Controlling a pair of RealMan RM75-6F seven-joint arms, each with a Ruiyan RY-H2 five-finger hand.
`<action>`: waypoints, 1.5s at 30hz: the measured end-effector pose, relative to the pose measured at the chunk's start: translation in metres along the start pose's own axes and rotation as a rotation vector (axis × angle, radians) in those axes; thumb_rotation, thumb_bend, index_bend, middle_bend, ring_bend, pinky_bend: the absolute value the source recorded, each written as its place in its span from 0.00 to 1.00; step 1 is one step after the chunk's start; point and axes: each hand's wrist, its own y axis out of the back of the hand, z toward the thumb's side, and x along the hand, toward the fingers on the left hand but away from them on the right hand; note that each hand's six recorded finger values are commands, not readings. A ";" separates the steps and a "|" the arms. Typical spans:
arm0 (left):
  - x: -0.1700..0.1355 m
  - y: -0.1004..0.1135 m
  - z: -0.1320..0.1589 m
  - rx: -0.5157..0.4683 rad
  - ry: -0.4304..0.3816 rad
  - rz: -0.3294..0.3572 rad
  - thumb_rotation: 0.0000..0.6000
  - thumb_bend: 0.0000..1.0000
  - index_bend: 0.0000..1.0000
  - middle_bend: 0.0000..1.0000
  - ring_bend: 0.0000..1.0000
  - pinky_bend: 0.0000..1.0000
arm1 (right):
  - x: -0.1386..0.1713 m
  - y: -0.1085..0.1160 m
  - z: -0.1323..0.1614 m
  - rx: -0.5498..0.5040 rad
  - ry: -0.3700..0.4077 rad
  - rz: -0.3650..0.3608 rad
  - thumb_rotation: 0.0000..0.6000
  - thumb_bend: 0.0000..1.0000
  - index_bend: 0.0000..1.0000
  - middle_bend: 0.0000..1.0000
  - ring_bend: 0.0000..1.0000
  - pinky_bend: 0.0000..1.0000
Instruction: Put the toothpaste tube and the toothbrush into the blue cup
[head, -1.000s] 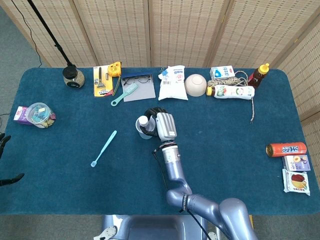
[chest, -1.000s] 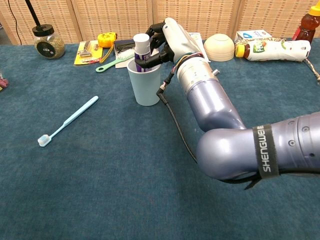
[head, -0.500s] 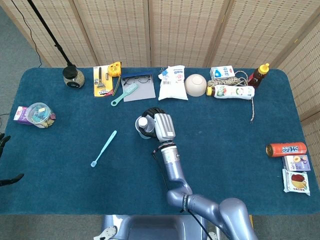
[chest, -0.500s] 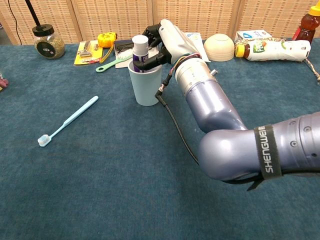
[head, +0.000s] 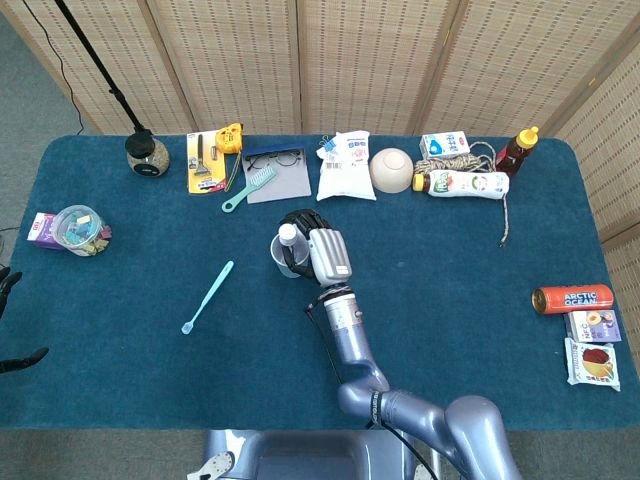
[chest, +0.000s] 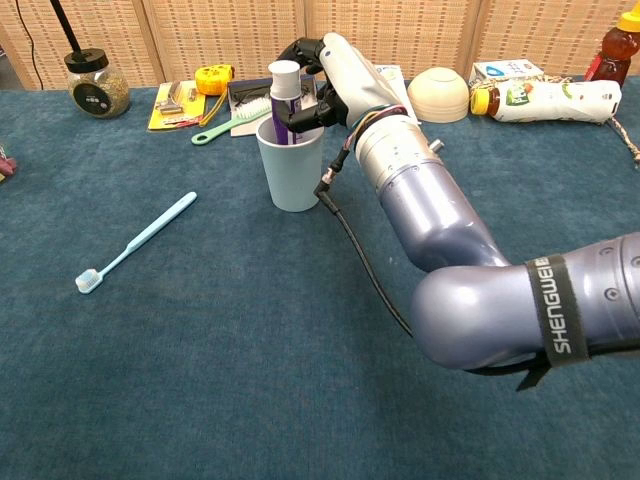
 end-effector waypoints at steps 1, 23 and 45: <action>0.000 0.000 0.000 0.000 -0.001 0.000 1.00 0.00 0.00 0.00 0.00 0.00 | 0.000 0.000 0.000 0.000 0.003 0.000 1.00 0.46 0.30 0.25 0.17 0.24; 0.000 -0.005 0.005 0.016 -0.020 -0.014 1.00 0.00 0.00 0.00 0.00 0.00 | 0.000 0.056 0.031 -0.013 0.137 -0.017 1.00 0.46 0.15 0.12 0.08 0.16; 0.030 -0.030 0.044 0.296 -0.403 -0.028 1.00 0.02 0.00 0.00 0.00 0.00 | 0.141 0.295 -0.117 0.619 -0.055 0.134 1.00 0.00 0.00 0.00 0.00 0.00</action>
